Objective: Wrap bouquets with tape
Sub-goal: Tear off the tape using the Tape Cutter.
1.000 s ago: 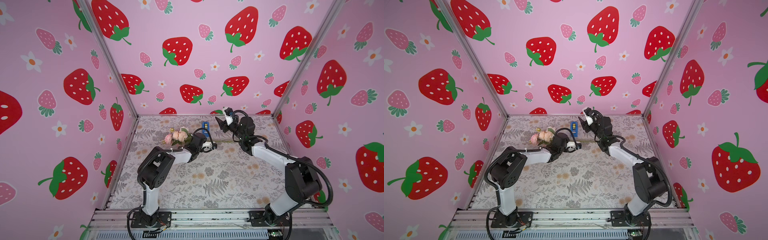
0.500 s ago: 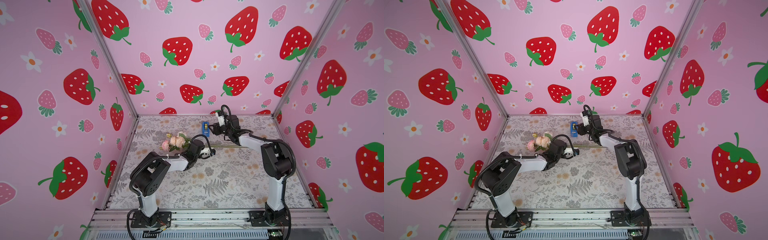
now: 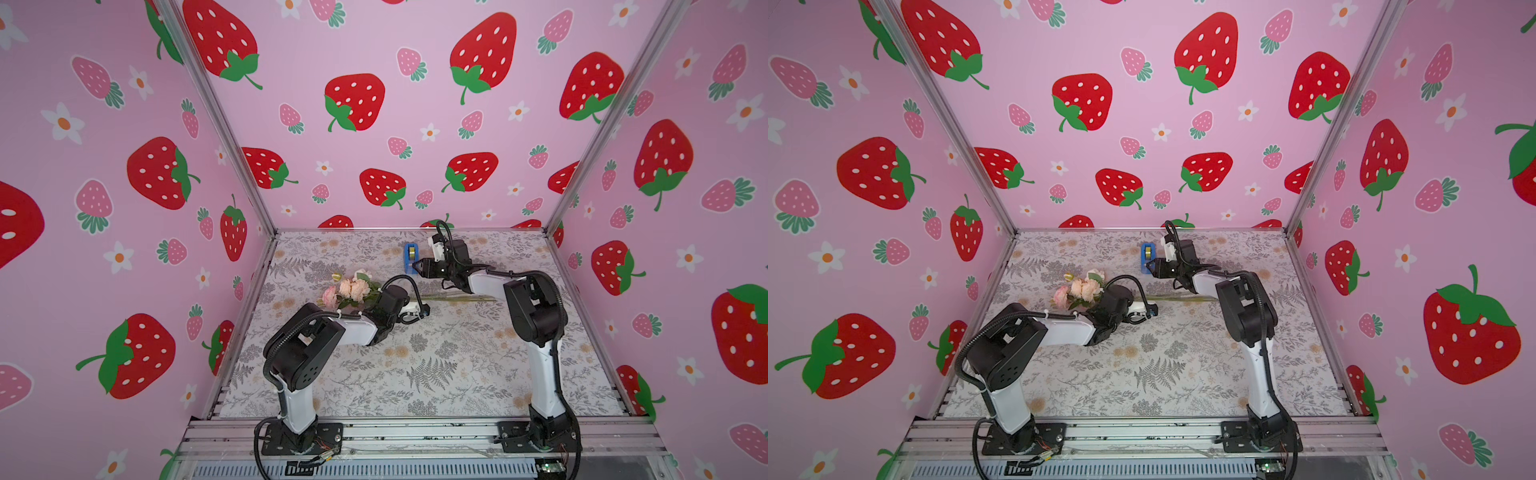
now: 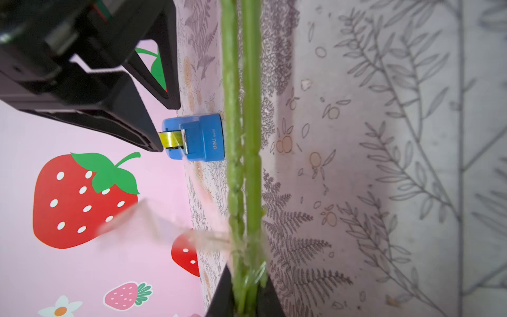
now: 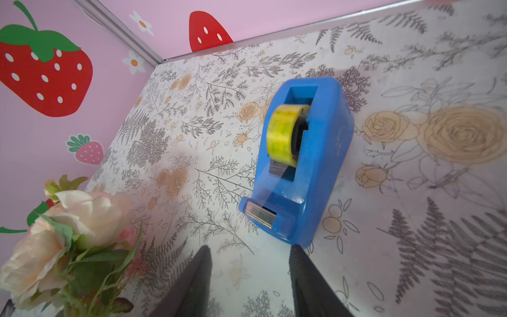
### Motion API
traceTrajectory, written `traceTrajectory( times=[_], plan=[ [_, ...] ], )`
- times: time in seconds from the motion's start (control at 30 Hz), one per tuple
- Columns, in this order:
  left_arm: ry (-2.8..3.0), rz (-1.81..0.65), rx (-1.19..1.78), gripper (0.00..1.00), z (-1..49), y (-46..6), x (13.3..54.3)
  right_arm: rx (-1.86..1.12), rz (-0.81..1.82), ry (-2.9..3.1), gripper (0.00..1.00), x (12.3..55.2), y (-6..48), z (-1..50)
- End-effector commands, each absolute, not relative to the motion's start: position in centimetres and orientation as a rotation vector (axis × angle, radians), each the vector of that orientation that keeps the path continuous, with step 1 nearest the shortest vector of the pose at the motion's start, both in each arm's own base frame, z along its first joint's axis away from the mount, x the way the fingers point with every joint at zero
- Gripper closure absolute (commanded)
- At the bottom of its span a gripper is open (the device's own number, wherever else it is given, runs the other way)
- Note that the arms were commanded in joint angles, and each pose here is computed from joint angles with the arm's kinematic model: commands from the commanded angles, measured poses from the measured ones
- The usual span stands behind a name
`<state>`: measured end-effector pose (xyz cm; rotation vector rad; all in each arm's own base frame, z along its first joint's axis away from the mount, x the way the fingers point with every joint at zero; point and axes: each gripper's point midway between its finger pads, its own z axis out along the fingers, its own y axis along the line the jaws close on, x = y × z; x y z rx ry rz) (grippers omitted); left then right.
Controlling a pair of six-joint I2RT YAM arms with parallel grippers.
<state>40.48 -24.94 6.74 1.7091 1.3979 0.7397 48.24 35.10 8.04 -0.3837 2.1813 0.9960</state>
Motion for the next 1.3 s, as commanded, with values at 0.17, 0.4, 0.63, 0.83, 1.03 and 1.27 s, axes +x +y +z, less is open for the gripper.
traceTrajectory(
  times=[0.17,0.4,0.63,0.83,1.03,1.27],
  plan=[
    [1.380,0.741,1.729,1.00,6.2,-25.9,40.0,-0.316,1.113,2.170,0.56,48.3,35.8,8.0],
    [1.371,0.739,1.739,1.00,6.3,-26.5,39.9,-0.288,1.150,2.179,0.58,48.3,36.1,7.4],
    [1.362,0.742,1.742,1.00,6.4,-26.9,40.0,-0.261,1.139,2.214,0.62,48.1,35.9,6.2],
    [1.358,0.738,1.751,1.00,6.1,-27.3,40.0,-0.245,1.186,2.236,0.62,47.6,36.2,5.2],
    [1.349,0.740,1.752,1.00,6.1,-27.6,40.1,-0.233,1.192,2.248,0.64,47.6,36.4,4.7],
    [1.349,0.740,1.757,1.00,5.8,-27.6,40.2,-0.232,1.242,2.252,0.84,47.4,37.0,4.6]
  ],
)
